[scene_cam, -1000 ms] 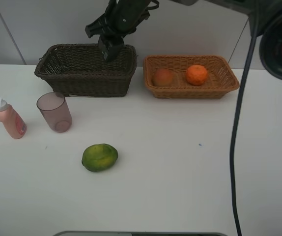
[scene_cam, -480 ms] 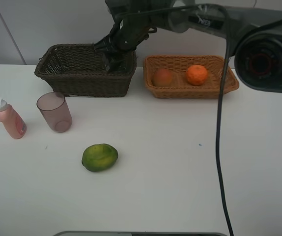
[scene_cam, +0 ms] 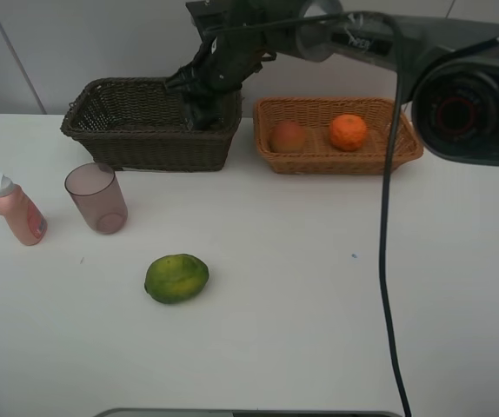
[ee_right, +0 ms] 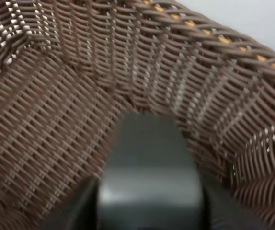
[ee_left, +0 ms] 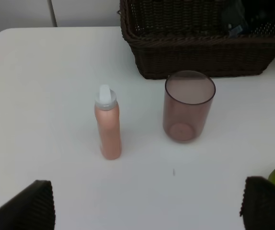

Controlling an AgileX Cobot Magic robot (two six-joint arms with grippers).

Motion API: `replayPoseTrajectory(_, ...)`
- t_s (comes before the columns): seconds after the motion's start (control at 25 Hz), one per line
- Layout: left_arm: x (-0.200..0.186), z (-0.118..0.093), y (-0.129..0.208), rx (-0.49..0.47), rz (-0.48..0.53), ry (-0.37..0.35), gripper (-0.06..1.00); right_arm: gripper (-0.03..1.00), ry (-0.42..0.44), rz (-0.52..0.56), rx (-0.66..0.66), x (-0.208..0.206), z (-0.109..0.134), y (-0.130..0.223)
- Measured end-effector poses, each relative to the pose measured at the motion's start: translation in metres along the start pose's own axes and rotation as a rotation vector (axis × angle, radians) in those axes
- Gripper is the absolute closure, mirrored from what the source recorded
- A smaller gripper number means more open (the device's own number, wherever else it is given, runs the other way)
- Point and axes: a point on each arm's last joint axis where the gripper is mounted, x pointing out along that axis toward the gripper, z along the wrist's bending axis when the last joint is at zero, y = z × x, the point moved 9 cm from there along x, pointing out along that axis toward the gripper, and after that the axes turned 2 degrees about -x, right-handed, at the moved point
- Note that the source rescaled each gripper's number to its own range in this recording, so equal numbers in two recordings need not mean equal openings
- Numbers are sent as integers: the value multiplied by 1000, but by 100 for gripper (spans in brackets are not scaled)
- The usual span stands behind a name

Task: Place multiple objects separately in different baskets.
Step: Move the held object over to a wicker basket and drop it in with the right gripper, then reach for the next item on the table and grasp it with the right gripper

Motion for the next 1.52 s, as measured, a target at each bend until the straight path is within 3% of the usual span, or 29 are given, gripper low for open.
replayPoseTrajectory(0.16, 0, 0, 0, 0, 0, 0, -5, 15, -2, -7, 2, 0, 0, -2)
replayPoseTrajectory(0.28, 0, 0, 0, 0, 0, 0, -5, -1, -1, 7, 3, -6, 0, -2)
replayPoseTrajectory(0.52, 0, 0, 0, 0, 0, 0, -5, -3, 3, 24, 6, -49, -2, -21)
replayPoseTrajectory(0.8, 0, 0, 0, 0, 0, 0, -5, -3, 1, 156, -28, -105, 1, -16)
replayPoseTrajectory(0.96, 0, 0, 0, 0, 0, 0, -5, -3, -15, 215, -132, -127, 7, 0)
replayPoseTrajectory(1.2, 0, 0, 0, 0, 0, 0, -5, -3, -59, 297, -300, -146, 18, 51)
replayPoseTrajectory(1.52, 0, 0, 0, 0, 0, 0, -5, -3, -170, 395, -579, -155, 52, 111)
